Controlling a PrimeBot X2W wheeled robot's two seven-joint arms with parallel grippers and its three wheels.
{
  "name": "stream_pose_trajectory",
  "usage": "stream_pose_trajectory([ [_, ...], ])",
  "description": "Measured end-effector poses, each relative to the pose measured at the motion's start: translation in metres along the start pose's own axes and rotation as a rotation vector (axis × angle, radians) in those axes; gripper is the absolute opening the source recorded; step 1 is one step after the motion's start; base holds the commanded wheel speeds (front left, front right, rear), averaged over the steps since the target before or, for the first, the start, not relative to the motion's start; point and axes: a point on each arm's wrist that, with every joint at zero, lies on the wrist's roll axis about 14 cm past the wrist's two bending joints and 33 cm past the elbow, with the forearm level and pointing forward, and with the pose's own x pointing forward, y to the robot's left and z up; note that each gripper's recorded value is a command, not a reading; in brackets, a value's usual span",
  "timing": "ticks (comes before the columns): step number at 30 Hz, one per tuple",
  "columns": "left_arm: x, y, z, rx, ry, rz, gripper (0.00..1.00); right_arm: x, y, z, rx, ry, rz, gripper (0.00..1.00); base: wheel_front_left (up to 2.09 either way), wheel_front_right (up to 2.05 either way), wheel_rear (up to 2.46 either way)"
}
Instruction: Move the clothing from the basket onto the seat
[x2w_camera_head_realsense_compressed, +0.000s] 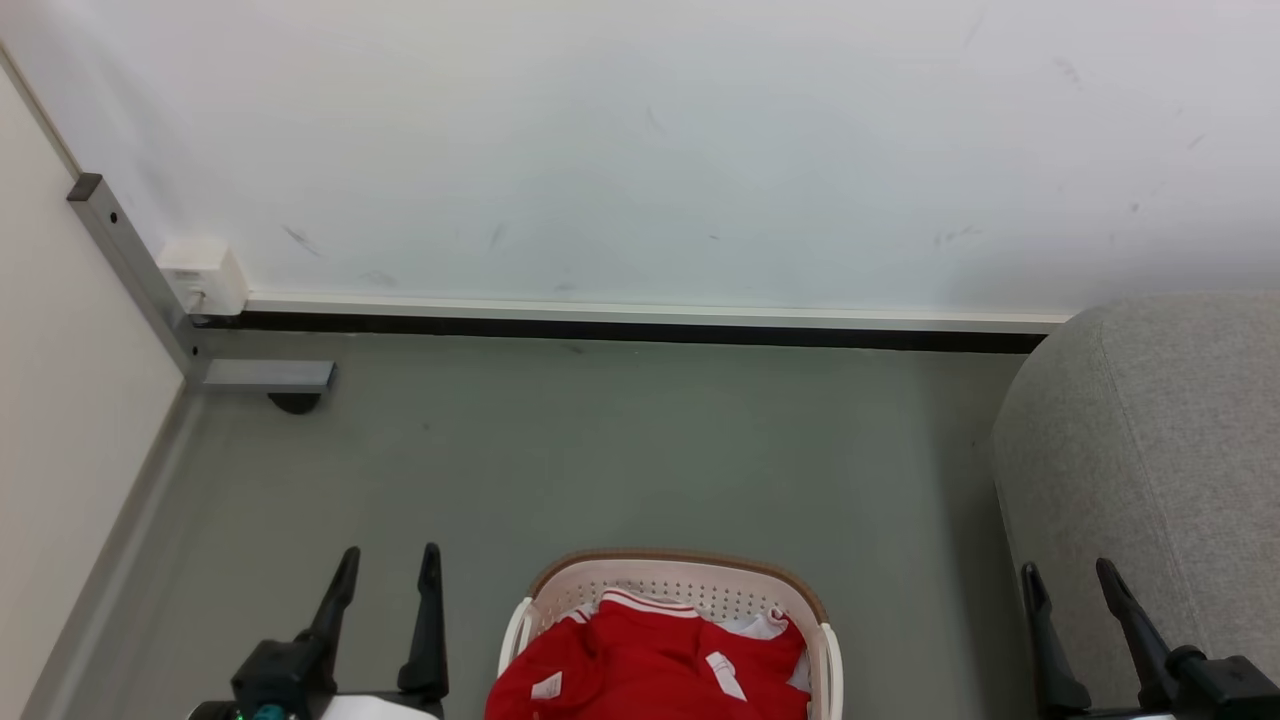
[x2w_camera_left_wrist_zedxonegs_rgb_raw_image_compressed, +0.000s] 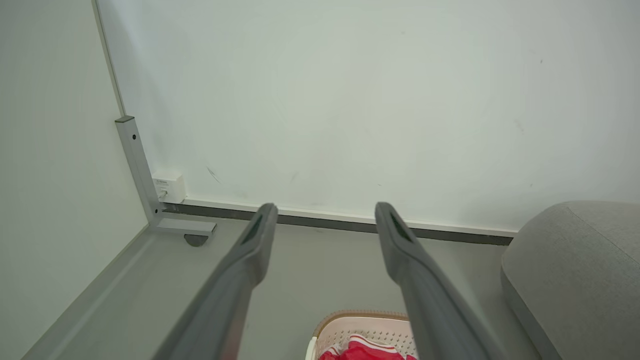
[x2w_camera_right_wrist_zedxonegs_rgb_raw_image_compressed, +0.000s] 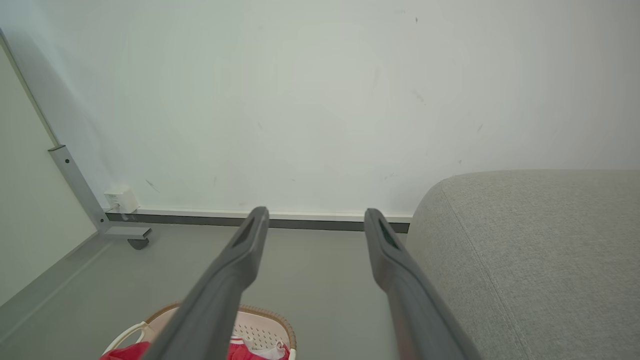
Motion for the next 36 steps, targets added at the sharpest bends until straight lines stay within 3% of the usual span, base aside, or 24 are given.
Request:
stream_pose_trajectory([
  [27, -0.002, -0.003, -0.008, -0.003, 0.018, -0.025, 1.0, -0.004, 0.0, -0.008, -0.011, 0.015, -0.002, 1.0, 0.0, 0.0, 0.0],
  [36, 0.025, -0.041, -0.039, 0.002, 0.107, -0.17, 1.0, 0.015, -0.005, -0.007, -0.01, 0.009, -0.007, 1.0, 0.0, 0.0, 0.0],
])
